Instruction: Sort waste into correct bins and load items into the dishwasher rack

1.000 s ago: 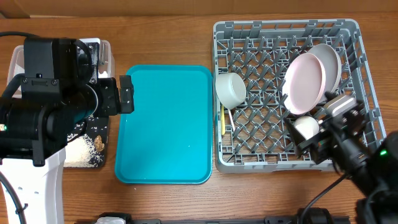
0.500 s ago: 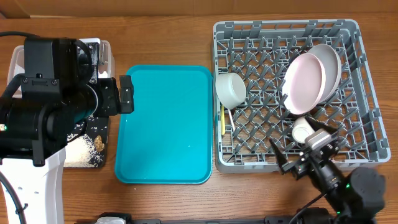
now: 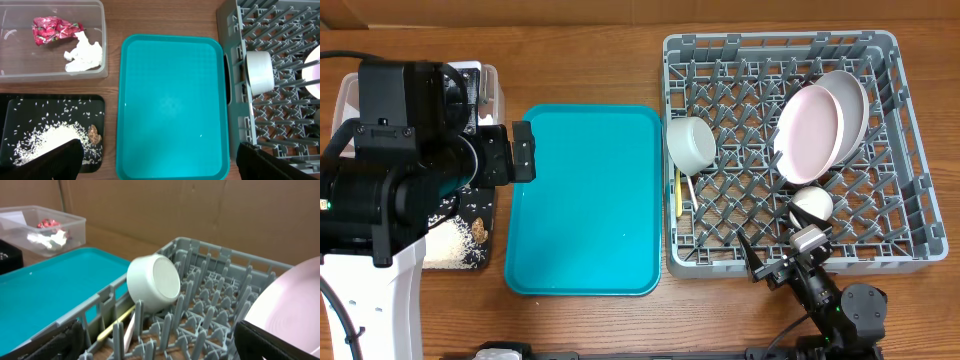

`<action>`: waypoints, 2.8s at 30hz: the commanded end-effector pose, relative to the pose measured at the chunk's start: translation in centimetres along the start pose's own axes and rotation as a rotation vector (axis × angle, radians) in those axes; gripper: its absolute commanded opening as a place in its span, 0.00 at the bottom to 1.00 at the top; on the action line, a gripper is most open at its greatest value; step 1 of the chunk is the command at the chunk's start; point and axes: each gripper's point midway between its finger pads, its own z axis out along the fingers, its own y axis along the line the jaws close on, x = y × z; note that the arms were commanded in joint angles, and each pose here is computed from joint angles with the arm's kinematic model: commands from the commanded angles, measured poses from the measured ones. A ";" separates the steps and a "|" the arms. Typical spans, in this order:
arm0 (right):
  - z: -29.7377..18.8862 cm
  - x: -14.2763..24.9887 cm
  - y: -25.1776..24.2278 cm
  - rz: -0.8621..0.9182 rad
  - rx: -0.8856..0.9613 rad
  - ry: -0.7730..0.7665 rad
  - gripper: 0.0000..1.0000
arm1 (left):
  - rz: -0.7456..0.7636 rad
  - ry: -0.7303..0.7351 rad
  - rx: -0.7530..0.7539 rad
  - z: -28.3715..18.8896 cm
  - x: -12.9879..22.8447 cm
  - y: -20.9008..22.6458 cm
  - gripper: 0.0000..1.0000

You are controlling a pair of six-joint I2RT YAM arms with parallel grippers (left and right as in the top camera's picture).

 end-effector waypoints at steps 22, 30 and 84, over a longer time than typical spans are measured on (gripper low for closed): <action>0.9 0.3 -0.4 -0.029 0.024 -0.099 1.00 | 0.021 0.003 0.014 0.1 -0.1 -0.4 1.00; 0.9 0.3 -0.4 -0.029 0.024 -0.099 1.00 | 0.020 0.003 0.014 0.1 -0.1 -0.4 1.00; 0.9 0.3 -0.4 -0.029 0.024 -0.099 1.00 | 0.275 -0.736 0.091 6.2 10.0 0.3 1.00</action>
